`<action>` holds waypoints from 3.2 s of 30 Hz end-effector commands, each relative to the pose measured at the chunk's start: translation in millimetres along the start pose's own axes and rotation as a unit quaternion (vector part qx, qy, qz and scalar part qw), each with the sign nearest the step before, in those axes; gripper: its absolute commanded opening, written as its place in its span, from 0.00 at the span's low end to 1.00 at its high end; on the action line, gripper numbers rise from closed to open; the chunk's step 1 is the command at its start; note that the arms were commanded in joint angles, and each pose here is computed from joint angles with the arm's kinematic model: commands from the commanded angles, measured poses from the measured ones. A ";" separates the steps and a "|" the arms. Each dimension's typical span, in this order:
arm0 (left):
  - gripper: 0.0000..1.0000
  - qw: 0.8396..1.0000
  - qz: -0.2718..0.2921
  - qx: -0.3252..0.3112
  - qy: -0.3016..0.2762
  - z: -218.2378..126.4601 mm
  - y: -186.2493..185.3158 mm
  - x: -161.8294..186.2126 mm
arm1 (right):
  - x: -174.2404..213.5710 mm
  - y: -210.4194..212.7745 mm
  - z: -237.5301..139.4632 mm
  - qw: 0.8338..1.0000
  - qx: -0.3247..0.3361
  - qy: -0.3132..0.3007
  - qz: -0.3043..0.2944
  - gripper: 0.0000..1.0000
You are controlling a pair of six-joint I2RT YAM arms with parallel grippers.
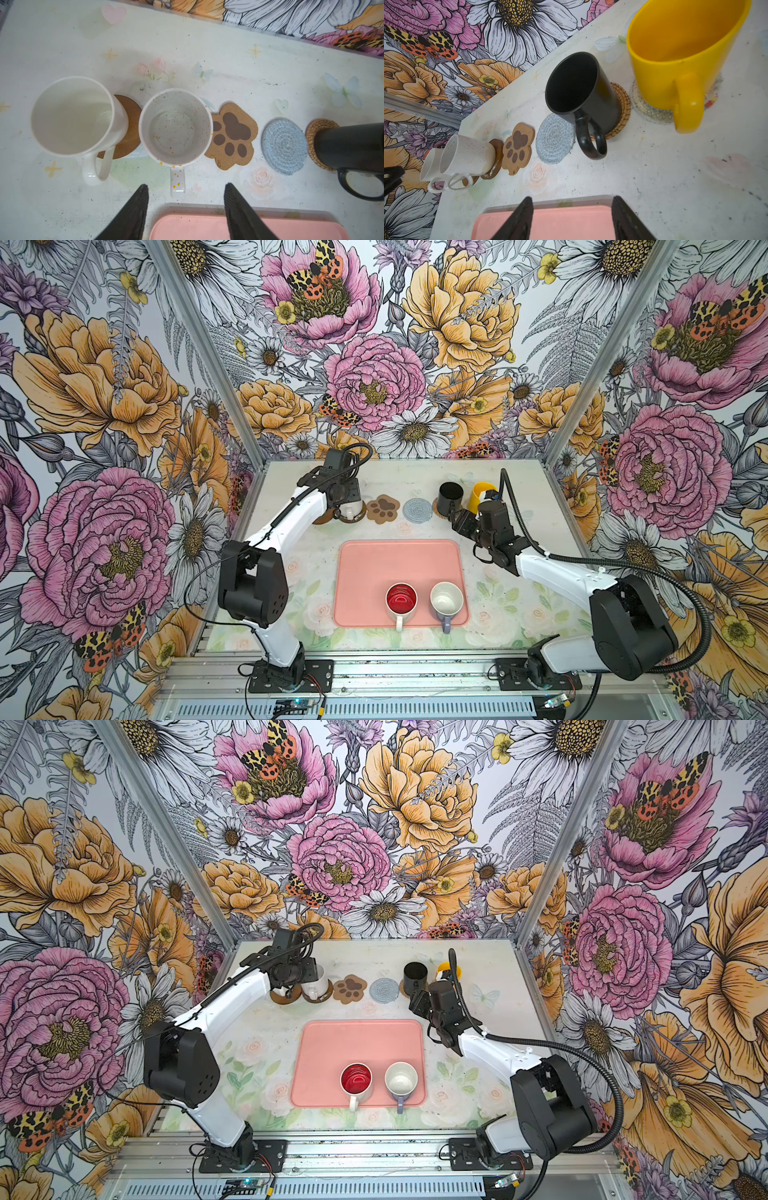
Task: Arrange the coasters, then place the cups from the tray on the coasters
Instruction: 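Open the left gripper and raise it while the right gripper moves toward the tray, then move the right gripper over the lavender-handled white mug on the tray, then lower the open right gripper into the lavender-handled white mug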
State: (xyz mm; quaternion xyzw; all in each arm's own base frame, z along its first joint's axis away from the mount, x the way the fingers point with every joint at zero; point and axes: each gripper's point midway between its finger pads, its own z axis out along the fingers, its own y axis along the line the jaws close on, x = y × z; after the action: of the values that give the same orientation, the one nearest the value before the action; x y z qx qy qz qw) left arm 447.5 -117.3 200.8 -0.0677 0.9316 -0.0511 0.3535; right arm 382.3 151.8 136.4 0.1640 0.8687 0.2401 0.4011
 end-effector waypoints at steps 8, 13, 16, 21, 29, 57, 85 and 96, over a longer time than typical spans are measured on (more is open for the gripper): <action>0.63 0.988 -0.023 0.048 -0.145 -91.8 -28.3 -32.3 | -10.2 12.1 -5.0 1.000 -0.010 -0.008 -0.004 0.63; 0.71 0.973 -0.038 0.072 -0.214 -121.6 -35.4 -27.3 | -13.4 23.7 -13.8 0.999 -0.003 -0.010 -0.034 0.62; 0.74 0.971 -0.021 0.088 -0.222 -125.2 -41.6 -16.7 | -27.2 39.6 -38.5 0.996 0.010 -0.046 -0.079 0.61; 0.76 0.975 0.013 0.087 -0.205 -114.6 -44.4 1.9 | -34.4 65.5 -88.8 0.987 -0.002 -0.086 -0.138 0.63; 0.82 0.971 0.026 0.134 -0.197 -94.3 -53.7 23.5 | 6.7 63.6 -125.5 0.984 -0.004 -0.044 -0.170 0.63; 0.83 0.974 -0.008 0.127 -0.186 -76.6 -15.0 28.7 | 140.2 41.1 -197.3 0.962 0.029 0.190 -0.195 0.56; 0.84 0.978 -0.006 0.127 -0.166 -63.8 -17.3 32.0 | 231.2 11.8 -184.3 0.941 0.093 0.281 -0.163 0.56; 0.84 0.978 -0.003 0.129 -0.161 -59.5 -19.7 32.3 | 239.6 5.0 -174.7 0.942 0.108 0.279 -0.149 0.55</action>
State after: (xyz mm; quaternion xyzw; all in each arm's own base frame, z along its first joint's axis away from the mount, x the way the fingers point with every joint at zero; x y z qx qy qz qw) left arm 380.4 -136.2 216.7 -0.0344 0.8565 -0.1460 0.4938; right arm 97.2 220.3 95.2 -0.0120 0.9809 0.1196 0.1532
